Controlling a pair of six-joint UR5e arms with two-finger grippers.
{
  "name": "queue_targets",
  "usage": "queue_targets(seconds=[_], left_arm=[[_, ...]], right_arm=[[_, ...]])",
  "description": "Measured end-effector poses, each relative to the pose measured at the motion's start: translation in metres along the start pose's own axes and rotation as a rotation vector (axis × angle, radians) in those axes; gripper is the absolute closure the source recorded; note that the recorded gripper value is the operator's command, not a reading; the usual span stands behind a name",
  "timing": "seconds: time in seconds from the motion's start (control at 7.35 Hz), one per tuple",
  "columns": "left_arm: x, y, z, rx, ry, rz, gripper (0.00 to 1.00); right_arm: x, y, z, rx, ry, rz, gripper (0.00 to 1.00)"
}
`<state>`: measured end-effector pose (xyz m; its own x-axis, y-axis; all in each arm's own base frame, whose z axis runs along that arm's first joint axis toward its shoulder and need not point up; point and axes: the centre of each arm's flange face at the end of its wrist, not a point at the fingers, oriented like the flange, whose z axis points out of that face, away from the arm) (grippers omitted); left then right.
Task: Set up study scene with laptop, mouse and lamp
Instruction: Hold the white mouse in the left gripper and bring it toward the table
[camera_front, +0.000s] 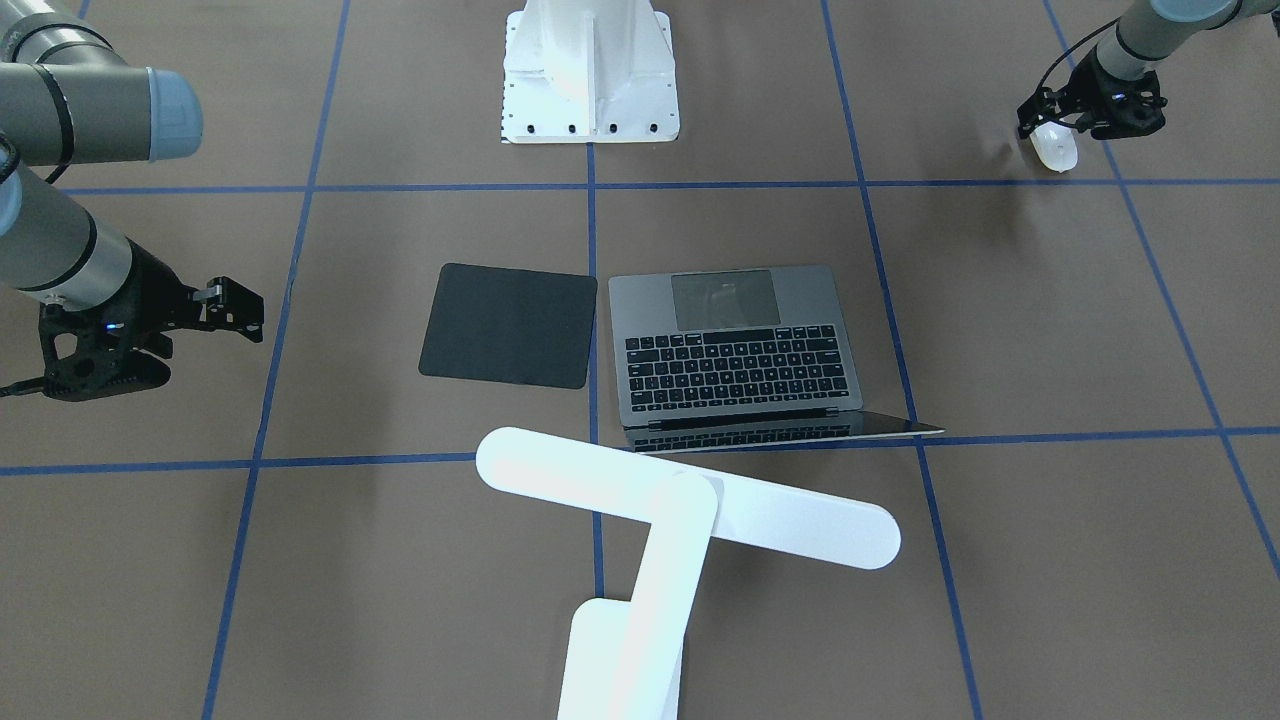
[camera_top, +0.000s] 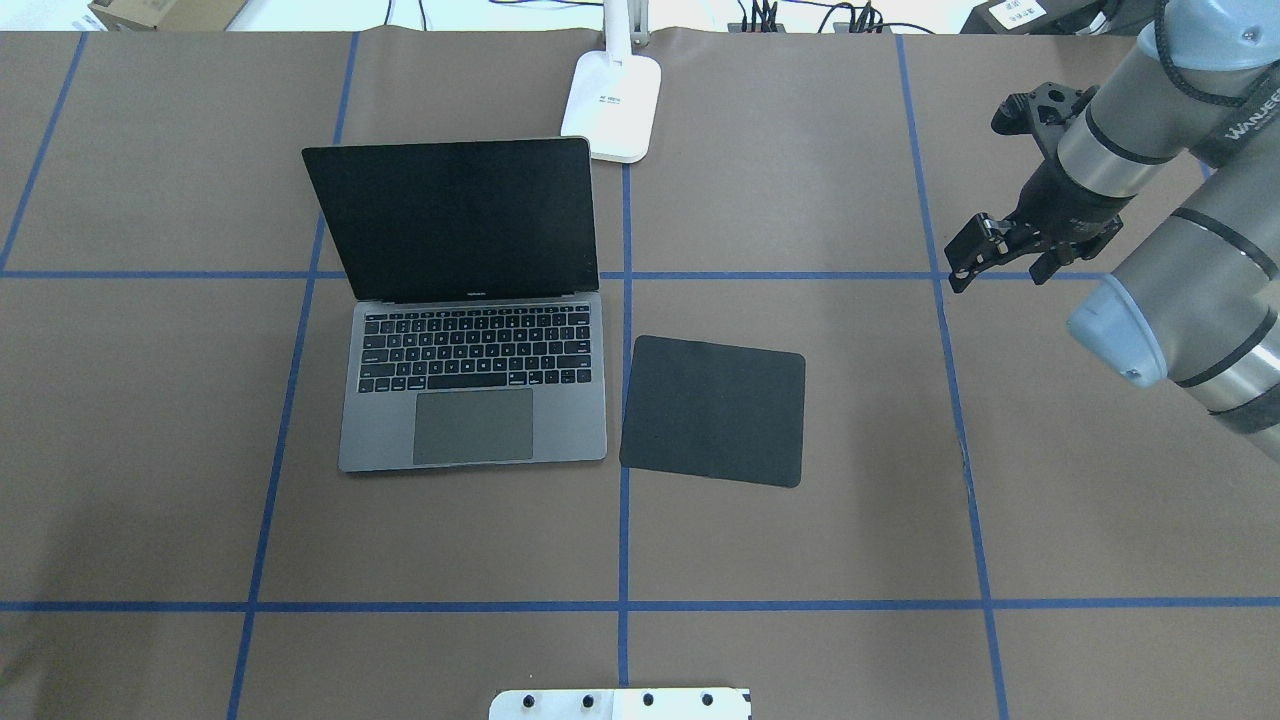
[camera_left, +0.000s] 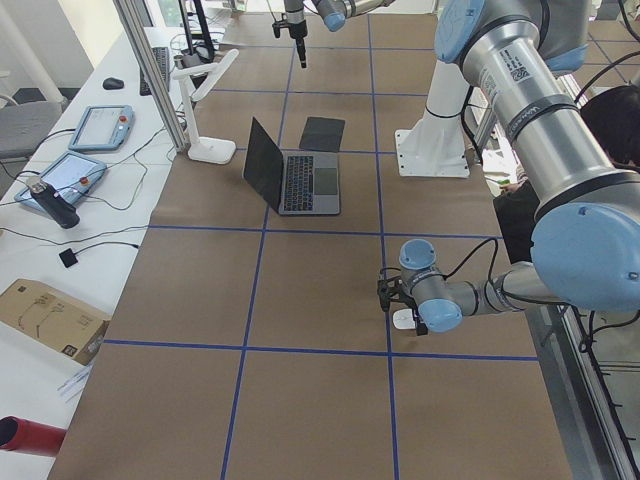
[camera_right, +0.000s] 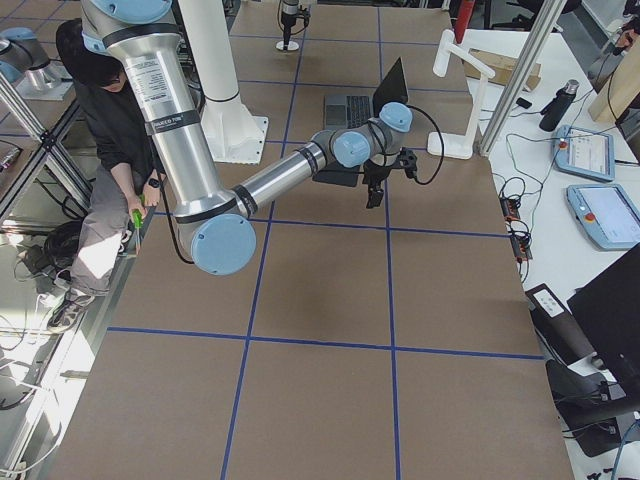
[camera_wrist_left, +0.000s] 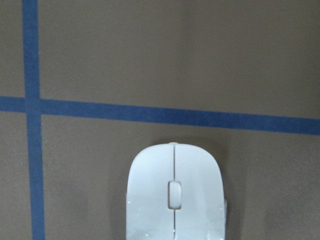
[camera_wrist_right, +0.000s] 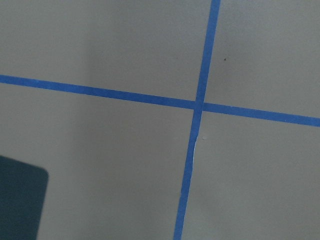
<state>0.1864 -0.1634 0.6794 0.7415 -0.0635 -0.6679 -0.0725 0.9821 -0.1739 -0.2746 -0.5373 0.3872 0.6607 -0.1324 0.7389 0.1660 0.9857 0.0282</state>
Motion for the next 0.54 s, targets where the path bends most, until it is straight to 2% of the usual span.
queue_targets(seconds=[0.27, 0.41, 0.54], left_arm=[[-0.0009, -0.0005, 0.0025, -0.002, -0.002, -0.001, 0.03], [-0.0021, -0.0005, 0.0033, -0.003, -0.004, -0.001, 0.14], [-0.0031, -0.0006, 0.0040, -0.003, -0.006, -0.002, 0.29]], right_arm=[[-0.0011, -0.0001, -0.0001, 0.001, 0.000, -0.002, 0.00], [-0.0016, -0.0003, -0.0004, 0.001, -0.001, -0.002, 0.00], [-0.0020, -0.0003, -0.0007, 0.001, -0.001, -0.003, 0.00]])
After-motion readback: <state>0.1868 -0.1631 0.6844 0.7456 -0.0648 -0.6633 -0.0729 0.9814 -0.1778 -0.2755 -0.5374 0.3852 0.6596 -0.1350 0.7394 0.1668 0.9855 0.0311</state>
